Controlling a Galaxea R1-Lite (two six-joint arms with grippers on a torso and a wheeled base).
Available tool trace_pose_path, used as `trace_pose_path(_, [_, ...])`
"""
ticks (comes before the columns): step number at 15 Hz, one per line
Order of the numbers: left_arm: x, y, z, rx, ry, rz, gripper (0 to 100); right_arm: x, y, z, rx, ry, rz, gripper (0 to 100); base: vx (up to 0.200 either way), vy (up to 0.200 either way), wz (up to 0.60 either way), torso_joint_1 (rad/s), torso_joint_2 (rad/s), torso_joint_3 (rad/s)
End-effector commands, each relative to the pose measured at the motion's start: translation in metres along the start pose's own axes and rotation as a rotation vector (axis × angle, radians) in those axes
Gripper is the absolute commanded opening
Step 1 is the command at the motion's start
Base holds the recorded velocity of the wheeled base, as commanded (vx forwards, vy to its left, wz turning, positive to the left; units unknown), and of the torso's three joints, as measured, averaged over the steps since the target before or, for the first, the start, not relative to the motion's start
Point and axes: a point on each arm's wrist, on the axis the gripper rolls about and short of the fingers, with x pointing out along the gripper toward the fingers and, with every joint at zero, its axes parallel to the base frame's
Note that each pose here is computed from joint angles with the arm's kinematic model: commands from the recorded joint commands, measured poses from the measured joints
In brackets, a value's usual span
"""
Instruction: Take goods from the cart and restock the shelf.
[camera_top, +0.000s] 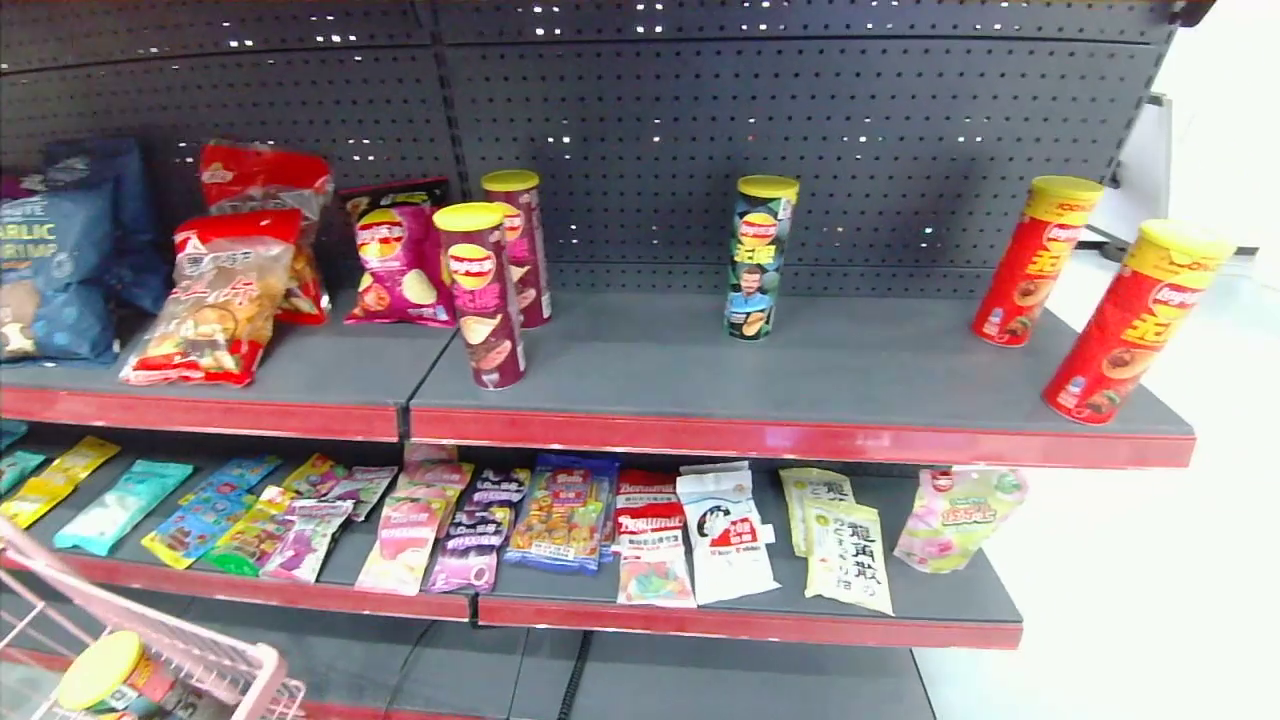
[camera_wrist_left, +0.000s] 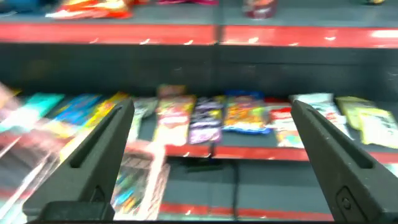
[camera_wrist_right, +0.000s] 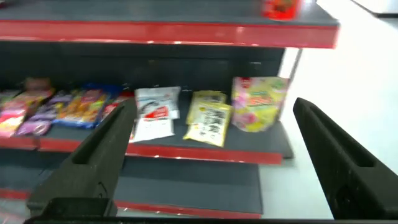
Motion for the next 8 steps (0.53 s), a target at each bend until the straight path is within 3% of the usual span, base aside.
trace_pose_path(1, [0.0000,0.0000,-0.0002,0.000,0.001,-0.002,100,0.0000,0.0000,0.0001,0.000,0.000,0.000,100,0.000,0.000,0.60,-0.007,-0.01,0.012])
trace_pose_path(8, [0.0000,0.0000,-0.0002,0.000,0.001,0.000,100,0.0000,0.0000,0.0001,0.000,0.000,-0.001,100,0.000,0.000,0.60,0.005,0.00,0.000])
